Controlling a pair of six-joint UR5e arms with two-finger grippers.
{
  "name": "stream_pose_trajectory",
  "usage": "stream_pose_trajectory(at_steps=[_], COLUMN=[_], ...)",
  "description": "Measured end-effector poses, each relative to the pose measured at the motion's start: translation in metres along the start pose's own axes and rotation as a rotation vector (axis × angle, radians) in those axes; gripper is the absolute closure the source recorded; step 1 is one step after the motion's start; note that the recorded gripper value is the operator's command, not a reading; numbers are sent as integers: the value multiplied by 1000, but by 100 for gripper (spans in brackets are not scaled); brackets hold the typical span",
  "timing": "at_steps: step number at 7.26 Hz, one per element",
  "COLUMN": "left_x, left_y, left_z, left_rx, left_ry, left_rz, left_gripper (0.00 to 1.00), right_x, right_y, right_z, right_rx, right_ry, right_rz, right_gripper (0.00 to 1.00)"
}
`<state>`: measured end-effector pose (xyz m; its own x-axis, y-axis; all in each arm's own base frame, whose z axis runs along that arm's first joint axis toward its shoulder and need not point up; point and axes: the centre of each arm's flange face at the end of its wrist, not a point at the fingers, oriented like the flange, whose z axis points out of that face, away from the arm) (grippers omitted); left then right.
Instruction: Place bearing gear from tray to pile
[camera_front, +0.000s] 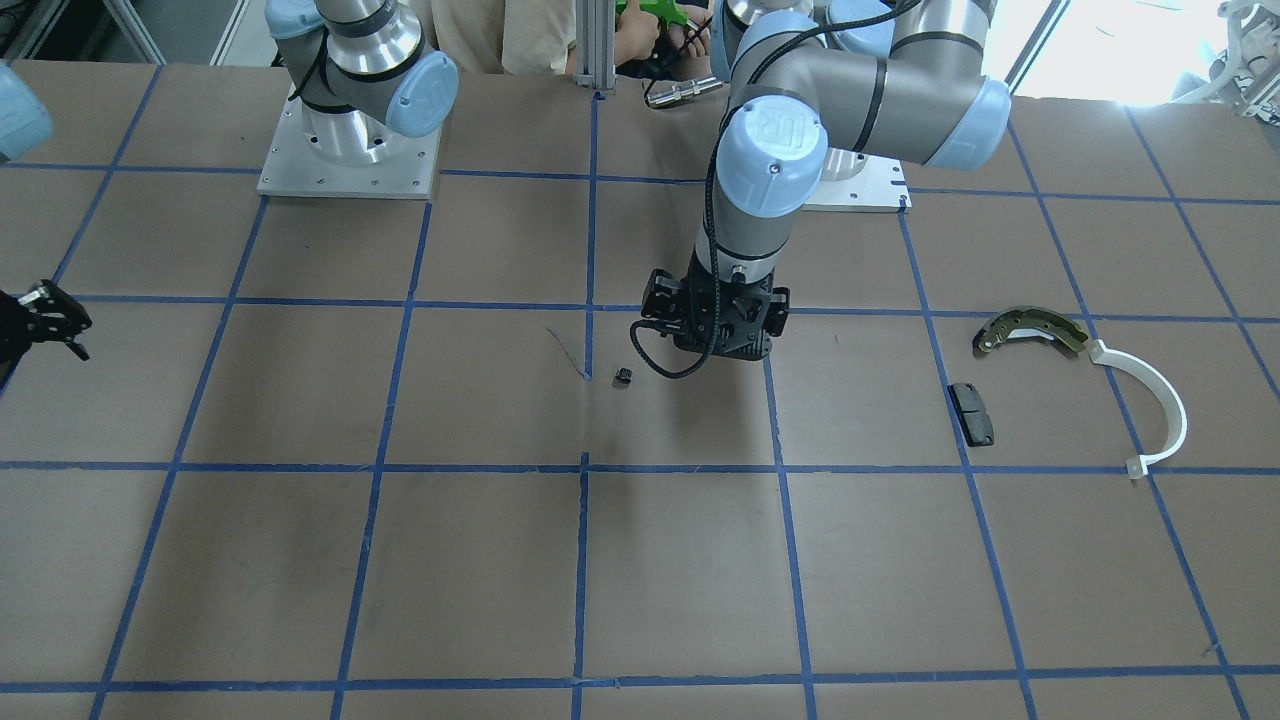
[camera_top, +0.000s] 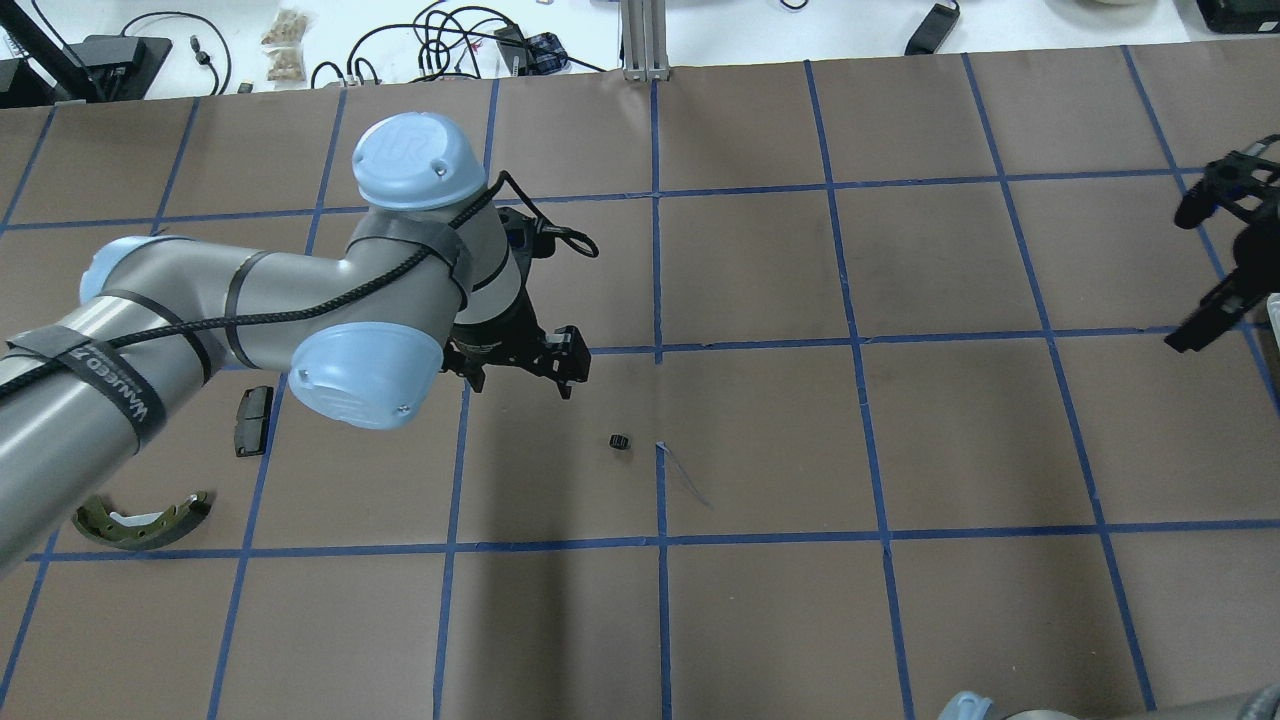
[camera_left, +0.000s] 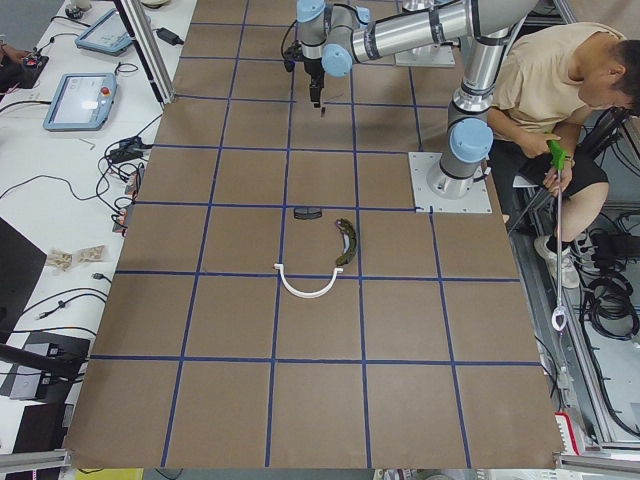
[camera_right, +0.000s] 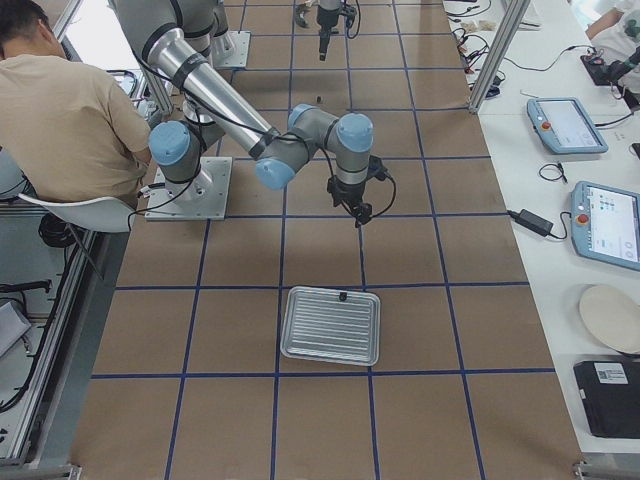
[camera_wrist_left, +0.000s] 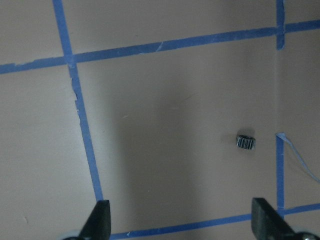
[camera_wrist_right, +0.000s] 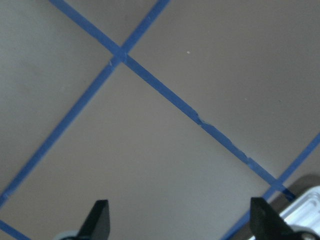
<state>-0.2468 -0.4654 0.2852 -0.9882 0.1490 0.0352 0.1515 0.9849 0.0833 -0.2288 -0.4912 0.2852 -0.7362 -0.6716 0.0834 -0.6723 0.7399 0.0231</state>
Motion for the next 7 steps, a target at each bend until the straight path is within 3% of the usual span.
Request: stream_pose_trajectory(at_steps=[2,3,5,7], left_x=[23,32,53,70], left_y=[-12,-17,-19,-14], left_z=[35,53,83,104], left_rx=[14,13,-9,-34], left_ry=[-2,-3,-9,-17], left_rz=[44,61,82,90], left_gripper=[0,0,0,6], right_x=[39,50,62,82], right_y=[81,103,123,122], right_z=[24,41,65,72], right_rx=[-9,-26,-73,-35], right_ry=[11,9,-17,3], right_rz=[-155,-250,-443,-526], right_gripper=[0,0,0,0])
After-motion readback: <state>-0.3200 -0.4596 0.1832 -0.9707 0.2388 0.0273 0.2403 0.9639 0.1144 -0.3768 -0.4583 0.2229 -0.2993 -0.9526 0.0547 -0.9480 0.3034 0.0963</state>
